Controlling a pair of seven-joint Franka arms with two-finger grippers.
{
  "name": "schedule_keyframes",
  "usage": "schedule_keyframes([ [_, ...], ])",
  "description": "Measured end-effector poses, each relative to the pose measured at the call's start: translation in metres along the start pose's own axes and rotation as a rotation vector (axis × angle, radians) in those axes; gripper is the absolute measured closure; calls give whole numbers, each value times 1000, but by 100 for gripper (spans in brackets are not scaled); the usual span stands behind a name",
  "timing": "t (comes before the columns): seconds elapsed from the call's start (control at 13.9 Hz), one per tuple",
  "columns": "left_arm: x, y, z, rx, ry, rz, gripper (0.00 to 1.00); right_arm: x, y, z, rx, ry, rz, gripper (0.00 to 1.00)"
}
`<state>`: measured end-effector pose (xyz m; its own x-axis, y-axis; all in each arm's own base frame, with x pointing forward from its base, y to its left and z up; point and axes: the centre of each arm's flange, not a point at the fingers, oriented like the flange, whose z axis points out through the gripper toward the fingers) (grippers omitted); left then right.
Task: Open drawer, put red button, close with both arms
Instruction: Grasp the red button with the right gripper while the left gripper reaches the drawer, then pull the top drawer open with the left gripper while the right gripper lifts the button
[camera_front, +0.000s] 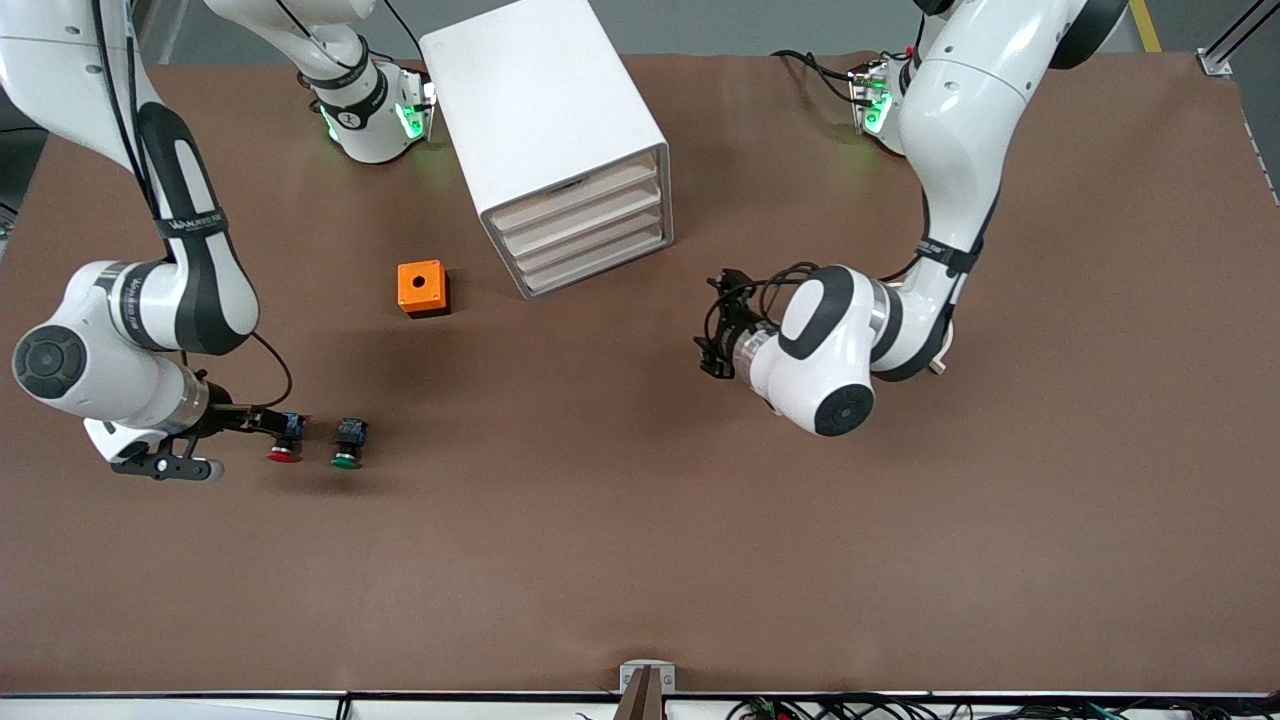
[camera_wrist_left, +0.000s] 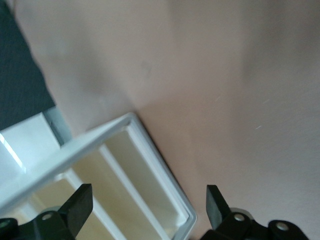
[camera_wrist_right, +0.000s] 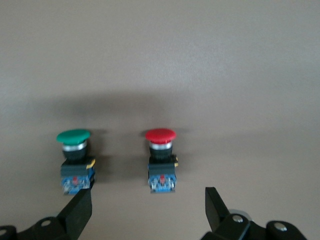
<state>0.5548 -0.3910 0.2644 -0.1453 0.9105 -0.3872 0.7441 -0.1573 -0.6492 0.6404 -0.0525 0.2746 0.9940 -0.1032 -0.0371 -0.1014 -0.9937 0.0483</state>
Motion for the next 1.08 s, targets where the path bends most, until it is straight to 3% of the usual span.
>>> schedule_keyframes([
  [0.22, -21, -6, 17, 63, -94, -132, 0, 1, 3, 34, -3, -20, 11, 0],
  [0.43, -43, -13, 49, 128, -110, -241, 3, 0, 4, 54, -5, -40, 13, 0],
  [0.57, -59, -18, 69, 185, -152, -277, 19, -2, 4, 67, -7, -61, 12, 0],
  [0.65, -65, -20, 80, 213, -164, -300, 21, -3, 4, 75, -8, -73, 12, 0],
  [0.72, -69, -21, 91, 233, -164, -321, 27, -4, 4, 82, -8, -81, 12, 0],
  [0.93, -73, -21, 120, 268, -135, -368, 31, -4, 6, 91, -9, -82, 15, 0],
  [1.0, -75, -22, 125, 273, -126, -387, 31, -4, 6, 92, -9, -81, 15, 6],
  [1.08, -77, -23, 127, 277, -119, -406, 37, -4, 6, 92, -9, -81, 16, 6],
])
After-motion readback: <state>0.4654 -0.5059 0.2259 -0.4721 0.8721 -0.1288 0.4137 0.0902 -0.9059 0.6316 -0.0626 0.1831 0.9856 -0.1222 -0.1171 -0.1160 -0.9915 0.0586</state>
